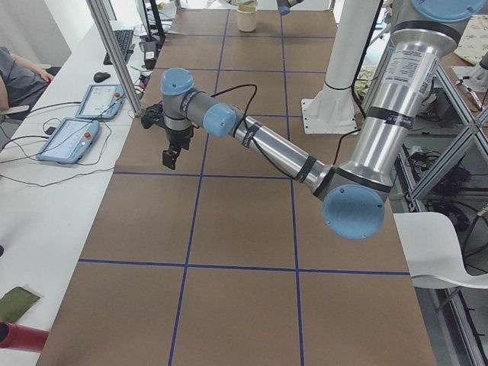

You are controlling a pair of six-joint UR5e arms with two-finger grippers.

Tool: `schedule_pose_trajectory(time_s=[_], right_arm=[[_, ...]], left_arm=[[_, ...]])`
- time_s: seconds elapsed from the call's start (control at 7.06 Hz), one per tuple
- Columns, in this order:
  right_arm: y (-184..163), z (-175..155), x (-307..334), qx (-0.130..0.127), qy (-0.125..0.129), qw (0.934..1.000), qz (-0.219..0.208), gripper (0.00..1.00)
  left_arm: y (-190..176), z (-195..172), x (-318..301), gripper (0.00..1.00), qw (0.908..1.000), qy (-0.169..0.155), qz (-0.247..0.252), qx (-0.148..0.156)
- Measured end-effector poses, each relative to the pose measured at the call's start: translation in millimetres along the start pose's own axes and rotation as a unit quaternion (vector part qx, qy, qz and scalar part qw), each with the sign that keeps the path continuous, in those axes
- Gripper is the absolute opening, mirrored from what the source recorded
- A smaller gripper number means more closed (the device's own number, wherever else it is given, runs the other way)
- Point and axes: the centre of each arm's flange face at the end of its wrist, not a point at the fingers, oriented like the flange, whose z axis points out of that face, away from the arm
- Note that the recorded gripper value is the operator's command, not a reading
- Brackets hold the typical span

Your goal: Left arm hands cup to right arm to dump lemon

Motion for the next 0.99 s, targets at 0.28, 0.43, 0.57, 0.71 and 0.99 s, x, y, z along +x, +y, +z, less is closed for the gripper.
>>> schedule_pose_trajectory(time_s=[0.28, 0.43, 0.57, 0.71, 0.99], right_arm=[[-12.1, 34.5, -13.8, -0.025, 0.042, 0.9795, -0.195, 0.17], [-21.5, 58.8, -24.2, -0.036, 0.05, 0.958, -0.28, 0.18], [-33.4, 89.8, -37.0, -0.039, 0.046, 0.9371, -0.344, 0.16], [-43.2, 123.3, -52.9, -0.038, 0.031, 0.9211, -0.386, 0.16], [-35.7, 184.5, -85.5, -0.05, -0.007, 0.9057, -0.421, 0.16]], left_arm=[[0.6, 0.2, 1.9, 1.0, 0.9999, 0.01, 0.0, -0.002], [1.0, 0.1, 4.3, 1.0, 0.9997, 0.022, 0.0, -0.004], [1.2, 0.0, 6.3, 1.0, 0.9995, 0.031, 0.001, -0.005], [1.1, -0.2, 7.9, 1.0, 0.9993, 0.038, 0.001, -0.006], [-0.9, -1.2, 10.5, 1.0, 0.9991, 0.042, -0.005, -0.004]])
